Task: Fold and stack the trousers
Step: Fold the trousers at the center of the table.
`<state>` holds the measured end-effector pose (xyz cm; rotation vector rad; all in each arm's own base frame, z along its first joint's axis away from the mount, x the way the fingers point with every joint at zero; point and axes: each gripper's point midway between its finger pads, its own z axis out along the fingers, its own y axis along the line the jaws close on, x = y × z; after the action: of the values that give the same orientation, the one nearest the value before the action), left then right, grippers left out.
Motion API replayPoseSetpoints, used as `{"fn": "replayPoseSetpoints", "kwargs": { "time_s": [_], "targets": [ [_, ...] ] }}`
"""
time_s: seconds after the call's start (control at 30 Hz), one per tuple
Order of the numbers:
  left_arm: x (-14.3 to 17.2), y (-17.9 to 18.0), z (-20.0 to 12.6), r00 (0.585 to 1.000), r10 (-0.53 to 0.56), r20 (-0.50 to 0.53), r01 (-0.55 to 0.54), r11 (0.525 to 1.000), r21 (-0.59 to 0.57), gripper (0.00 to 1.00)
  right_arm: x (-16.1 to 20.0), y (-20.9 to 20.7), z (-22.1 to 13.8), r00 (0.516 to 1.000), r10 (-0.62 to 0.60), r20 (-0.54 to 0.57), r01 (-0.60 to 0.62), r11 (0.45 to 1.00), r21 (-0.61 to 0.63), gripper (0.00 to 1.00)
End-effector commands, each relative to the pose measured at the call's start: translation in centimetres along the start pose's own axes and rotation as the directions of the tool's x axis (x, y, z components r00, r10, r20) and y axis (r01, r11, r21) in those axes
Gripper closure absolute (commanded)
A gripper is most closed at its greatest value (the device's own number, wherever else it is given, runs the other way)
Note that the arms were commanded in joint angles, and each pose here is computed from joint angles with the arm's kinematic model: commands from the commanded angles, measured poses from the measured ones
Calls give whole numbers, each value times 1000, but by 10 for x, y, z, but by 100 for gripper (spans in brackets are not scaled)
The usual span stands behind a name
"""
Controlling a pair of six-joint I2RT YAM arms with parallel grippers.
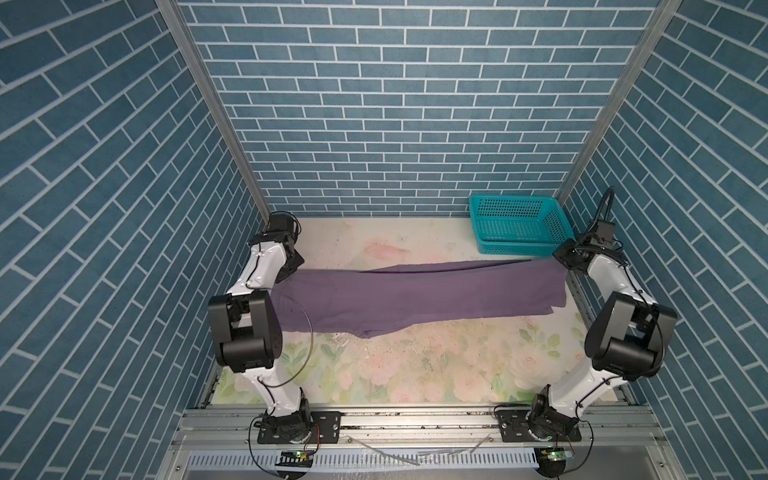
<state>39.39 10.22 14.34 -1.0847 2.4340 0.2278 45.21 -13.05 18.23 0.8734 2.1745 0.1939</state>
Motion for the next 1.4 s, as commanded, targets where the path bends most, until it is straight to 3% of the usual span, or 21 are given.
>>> {"fn": "replayPoseSetpoints", "kwargs": {
  "time_s": [0.0, 0.23, 0.47, 0.77, 1.1, 1.37],
  "targets": [
    [10, 33, -26, 1000, 7, 13, -6, 998, -59, 100, -3, -12, -31, 996, 57, 63, -59, 997, 42, 100],
    [39, 85, -76, 998, -9, 66, 14, 997, -79, 100, 3, -11, -86, 986, 78, 147, -79, 997, 1, 100],
    [68, 123, -87, 999, -16, 45, 21, 991, -132, 100, 18, -9, -96, 989, 81, 121, -78, 996, -34, 100],
    [68, 131, -49, 999, -47, -13, 44, 983, -176, 100, 10, -10, -87, 988, 83, 129, -82, 997, -17, 100],
    [33, 93, 5, 996, -51, -70, 38, 983, -181, 100, 2, 0, -61, 989, 93, 111, -92, 996, -19, 100],
    [14, 77, 35, 995, -37, -94, 17, 977, -212, 100, 19, 21, -27, 998, 44, 45, -43, 999, -17, 100]
  ]
}}
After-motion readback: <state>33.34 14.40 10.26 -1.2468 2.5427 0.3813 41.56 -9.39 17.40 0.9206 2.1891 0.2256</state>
